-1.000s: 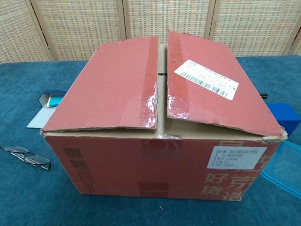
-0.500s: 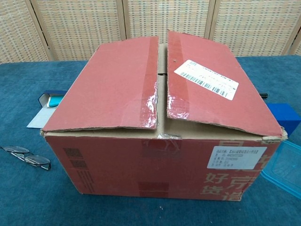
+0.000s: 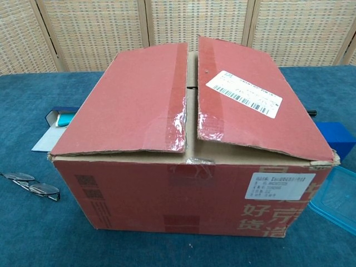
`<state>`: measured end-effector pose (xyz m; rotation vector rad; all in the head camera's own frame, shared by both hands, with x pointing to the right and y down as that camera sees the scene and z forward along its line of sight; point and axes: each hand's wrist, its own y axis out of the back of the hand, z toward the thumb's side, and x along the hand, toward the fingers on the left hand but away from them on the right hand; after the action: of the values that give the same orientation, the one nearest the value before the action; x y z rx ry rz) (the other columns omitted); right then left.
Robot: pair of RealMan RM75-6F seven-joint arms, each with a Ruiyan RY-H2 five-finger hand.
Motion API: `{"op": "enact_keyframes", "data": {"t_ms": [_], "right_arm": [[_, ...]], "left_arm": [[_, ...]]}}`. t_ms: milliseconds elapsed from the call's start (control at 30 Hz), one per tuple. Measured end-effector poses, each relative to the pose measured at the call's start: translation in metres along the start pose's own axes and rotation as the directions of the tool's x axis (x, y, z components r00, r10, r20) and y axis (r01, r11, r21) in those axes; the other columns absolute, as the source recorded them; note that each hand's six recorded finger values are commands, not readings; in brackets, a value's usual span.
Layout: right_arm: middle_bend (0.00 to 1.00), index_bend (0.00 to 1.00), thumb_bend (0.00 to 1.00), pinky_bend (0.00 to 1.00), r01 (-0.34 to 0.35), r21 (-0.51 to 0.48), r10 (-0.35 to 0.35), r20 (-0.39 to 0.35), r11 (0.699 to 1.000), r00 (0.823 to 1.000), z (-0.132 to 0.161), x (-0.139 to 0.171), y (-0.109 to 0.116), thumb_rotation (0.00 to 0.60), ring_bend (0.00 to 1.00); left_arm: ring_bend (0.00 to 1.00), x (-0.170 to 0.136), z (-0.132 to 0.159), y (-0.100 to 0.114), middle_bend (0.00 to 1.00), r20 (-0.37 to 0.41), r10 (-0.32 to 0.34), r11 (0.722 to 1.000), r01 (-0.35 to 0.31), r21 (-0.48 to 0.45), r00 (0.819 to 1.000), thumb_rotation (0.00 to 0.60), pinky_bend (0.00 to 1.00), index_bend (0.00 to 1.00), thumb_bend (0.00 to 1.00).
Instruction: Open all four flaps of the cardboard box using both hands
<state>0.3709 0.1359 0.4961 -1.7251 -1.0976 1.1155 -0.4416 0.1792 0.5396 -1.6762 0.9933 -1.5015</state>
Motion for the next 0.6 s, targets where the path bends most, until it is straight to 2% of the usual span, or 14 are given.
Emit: {"op": "enact_keyframes", "data": {"t_ms": [133, 267, 367, 467, 600], "right_arm": [[0.21, 0.25, 1.00, 0.00, -0.034, -0.072, 0.027, -0.098, 0.997, 0.995, 0.025, -0.019, 0.000, 0.600, 0.00], [0.24, 0.29, 1.00, 0.00, -0.109, -0.165, 0.072, -0.218, 0.980, 0.973, 0.058, -0.044, -0.004, 0.600, 0.00], [0.26, 0.29, 1.00, 0.00, -0.183, -0.219, 0.111, -0.308, 0.958, 0.945, 0.084, -0.062, -0.007, 0.600, 0.01], [0.27, 0.30, 1.00, 0.00, -0.258, -0.246, 0.148, -0.392, 0.934, 0.908, 0.111, -0.078, -0.013, 0.600, 0.02], [0.28, 0.30, 1.00, 0.00, -0.325, -0.252, 0.183, -0.460, 0.911, 0.869, 0.134, -0.087, -0.024, 0.600, 0.04]], "left_arm": [[0.00, 0.001, 0.006, -0.004, 0.00, 0.020, -0.022, 1.000, 0.021, 0.023, 1.000, 0.513, 0.00, 0.18, 0.36], [0.00, 0.002, 0.012, -0.009, 0.00, 0.034, -0.045, 0.998, 0.044, 0.046, 0.998, 0.512, 0.00, 0.18, 0.37], [0.00, 0.003, 0.013, -0.010, 0.00, 0.034, -0.051, 0.997, 0.049, 0.055, 0.998, 0.512, 0.00, 0.18, 0.37], [0.00, 0.004, 0.013, -0.008, 0.00, 0.032, -0.046, 0.997, 0.044, 0.062, 0.998, 0.513, 0.00, 0.18, 0.37], [0.00, 0.004, 0.014, -0.006, 0.00, 0.034, -0.038, 0.997, 0.035, 0.071, 0.999, 0.513, 0.00, 0.18, 0.38]]}}
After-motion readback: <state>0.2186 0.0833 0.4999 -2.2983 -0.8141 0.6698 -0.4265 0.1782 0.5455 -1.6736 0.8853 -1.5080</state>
